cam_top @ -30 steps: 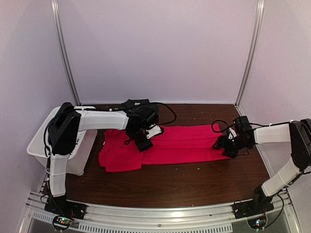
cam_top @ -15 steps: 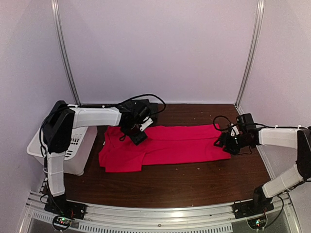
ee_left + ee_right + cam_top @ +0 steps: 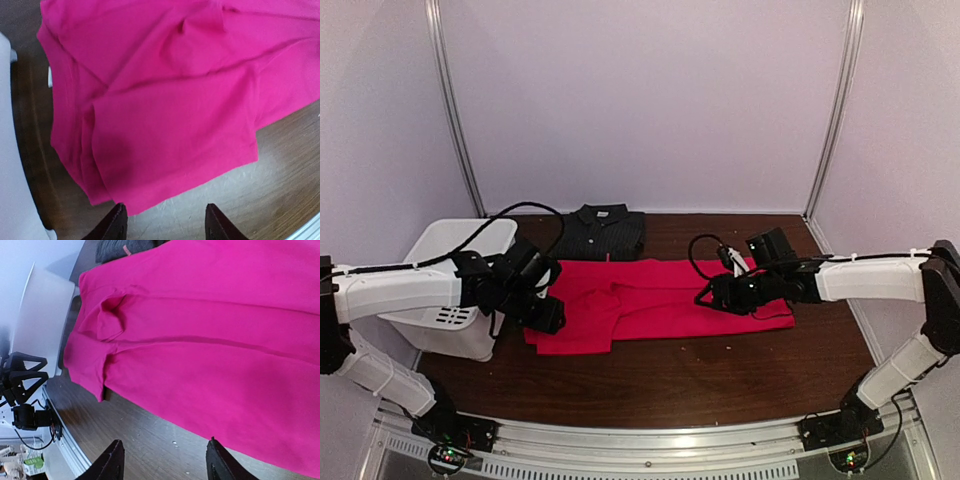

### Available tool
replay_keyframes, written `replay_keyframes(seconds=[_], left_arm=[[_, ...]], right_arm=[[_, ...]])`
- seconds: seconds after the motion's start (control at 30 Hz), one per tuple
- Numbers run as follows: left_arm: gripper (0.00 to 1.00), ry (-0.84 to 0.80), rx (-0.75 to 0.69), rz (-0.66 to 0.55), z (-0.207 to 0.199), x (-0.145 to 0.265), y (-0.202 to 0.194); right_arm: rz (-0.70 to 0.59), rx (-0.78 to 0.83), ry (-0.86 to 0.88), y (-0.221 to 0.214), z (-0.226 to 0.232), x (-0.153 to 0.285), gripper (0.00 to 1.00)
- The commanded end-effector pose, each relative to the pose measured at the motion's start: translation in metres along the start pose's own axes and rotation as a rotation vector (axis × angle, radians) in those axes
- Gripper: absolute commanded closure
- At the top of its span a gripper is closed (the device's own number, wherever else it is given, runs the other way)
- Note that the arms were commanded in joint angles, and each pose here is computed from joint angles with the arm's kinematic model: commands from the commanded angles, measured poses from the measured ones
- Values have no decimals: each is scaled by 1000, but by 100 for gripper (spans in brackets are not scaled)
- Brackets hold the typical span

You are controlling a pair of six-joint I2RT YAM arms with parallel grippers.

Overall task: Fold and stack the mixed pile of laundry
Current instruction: Fold the 1/3-folded T-shirt at the center of the board, then smooth out the rectangle-folded T-shirt at the center of the board.

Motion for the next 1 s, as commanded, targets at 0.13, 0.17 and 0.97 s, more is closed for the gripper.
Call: replay_keyframes(seconds=[0.13, 0.17, 0.97], left_arm=[[57, 155, 255, 114, 3, -14, -66], [57, 165, 275, 112, 4, -15, -70], [61, 176, 336, 70, 18, -44, -75]], right_arm=[[75, 74, 140, -25, 68, -72, 52], [89, 85, 142, -30, 72, -80, 52], [249, 117, 184, -77, 96, -170, 50]])
Point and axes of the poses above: each gripper's point midway between its finger pads, its own x axis back along the fingers, its own z axis along the line the jaws close on, y = z × x, the point moved 8 cm from there along x, back along the fingers, and after that the axes turned 7 degrees about -x, right-handed, at the moved point
